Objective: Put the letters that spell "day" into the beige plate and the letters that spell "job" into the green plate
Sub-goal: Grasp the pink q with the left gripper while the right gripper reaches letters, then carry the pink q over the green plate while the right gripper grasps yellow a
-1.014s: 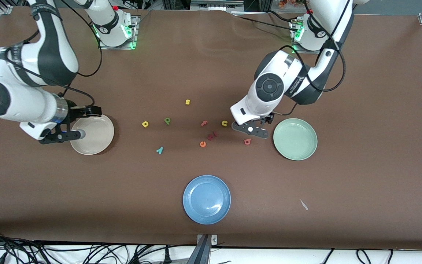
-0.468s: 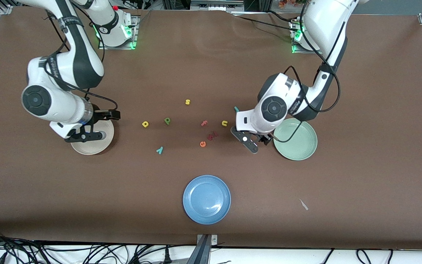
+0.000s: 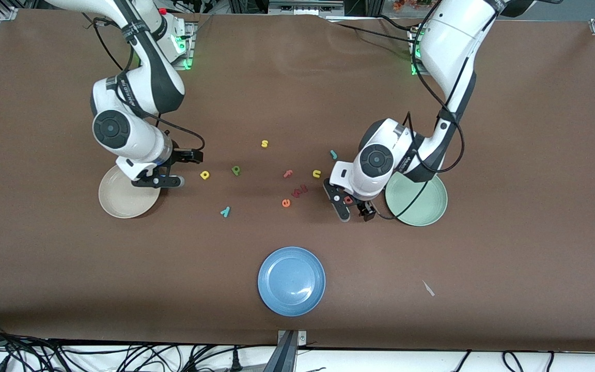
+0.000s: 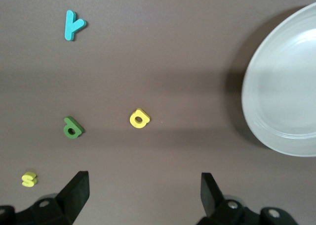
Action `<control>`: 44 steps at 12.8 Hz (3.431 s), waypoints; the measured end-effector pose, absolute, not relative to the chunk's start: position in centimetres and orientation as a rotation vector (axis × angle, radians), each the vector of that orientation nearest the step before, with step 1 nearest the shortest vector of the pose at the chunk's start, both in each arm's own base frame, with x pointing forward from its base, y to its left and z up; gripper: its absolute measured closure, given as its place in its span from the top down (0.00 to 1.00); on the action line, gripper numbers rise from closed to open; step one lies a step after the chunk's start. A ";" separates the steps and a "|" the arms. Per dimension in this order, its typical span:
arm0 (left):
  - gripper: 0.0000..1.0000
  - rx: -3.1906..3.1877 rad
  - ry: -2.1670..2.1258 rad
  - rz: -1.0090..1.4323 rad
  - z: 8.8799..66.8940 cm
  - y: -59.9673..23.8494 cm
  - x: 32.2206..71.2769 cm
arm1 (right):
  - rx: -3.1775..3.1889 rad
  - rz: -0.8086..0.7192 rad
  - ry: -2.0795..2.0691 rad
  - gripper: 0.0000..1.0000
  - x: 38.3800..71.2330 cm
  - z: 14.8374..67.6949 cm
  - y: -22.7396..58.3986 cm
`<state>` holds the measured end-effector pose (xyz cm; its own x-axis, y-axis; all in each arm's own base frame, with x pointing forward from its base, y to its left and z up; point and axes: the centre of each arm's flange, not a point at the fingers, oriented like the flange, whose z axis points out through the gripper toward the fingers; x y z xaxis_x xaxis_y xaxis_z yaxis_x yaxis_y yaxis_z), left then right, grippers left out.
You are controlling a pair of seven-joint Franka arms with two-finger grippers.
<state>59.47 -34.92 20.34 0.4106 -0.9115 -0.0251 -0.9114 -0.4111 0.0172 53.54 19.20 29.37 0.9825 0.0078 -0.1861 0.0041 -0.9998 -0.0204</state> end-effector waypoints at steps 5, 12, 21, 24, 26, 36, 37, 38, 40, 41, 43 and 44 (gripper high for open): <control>1.00 2.521 -2.003 -0.052 19.7 -37.8 57.6 | -3.091 0.154 -0.264 1.00 50.6 25.4 20.4; 0.86 2.428 -2.104 -0.106 17.8 -37.9 56.8 | -3.055 0.209 -0.902 1.00 49.5 20.9 19.8; 0.25 2.404 -2.129 -0.098 17.4 -38.0 56.8 | -2.960 0.045 -1.096 1.00 50.3 18.7 20.7; 0.25 2.413 -2.126 -0.079 18.0 -37.9 57.3 | -2.948 0.028 -1.104 0.96 50.3 17.9 20.8; 0.25 2.427 -2.120 -0.088 20.0 -37.6 57.8 | -2.945 0.025 -1.110 0.92 50.3 17.9 20.8; 0.25 2.621 -1.827 -0.462 28.3 -23.8 60.5 | -2.934 0.029 -1.123 0.68 50.1 17.3 21.0; 0.25 2.630 -1.791 -0.495 27.5 -22.2 60.4 | -2.933 0.026 -1.123 0.64 50.1 17.3 21.1; 0.25 2.634 -1.762 -0.526 26.7 -20.8 60.2 | -2.933 0.025 -1.123 0.64 50.1 17.3 21.1; 0.25 2.639 -1.724 -0.556 25.0 -18.9 59.7 | -2.933 0.019 -1.124 0.56 50.1 17.3 21.0; 0.25 2.645 -1.714 -0.536 23.9 -18.1 59.4 | -2.933 0.014 -1.125 0.48 50.2 17.4 21.0; 0.25 2.654 -1.702 -0.481 21.4 -16.6 58.4 | -2.932 0.012 -1.127 0.45 50.2 17.4 21.1; 0.25 2.656 -1.699 -0.460 20.3 -16.1 57.8 | -2.928 0.011 -1.132 0.42 50.1 17.4 21.3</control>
<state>57.84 -16.11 20.32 0.3899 -0.8820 -0.2645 -0.8949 -0.4307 0.1169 50.13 21.27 17.44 0.7400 0.6725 -0.0055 0.6725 -0.7401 -0.0045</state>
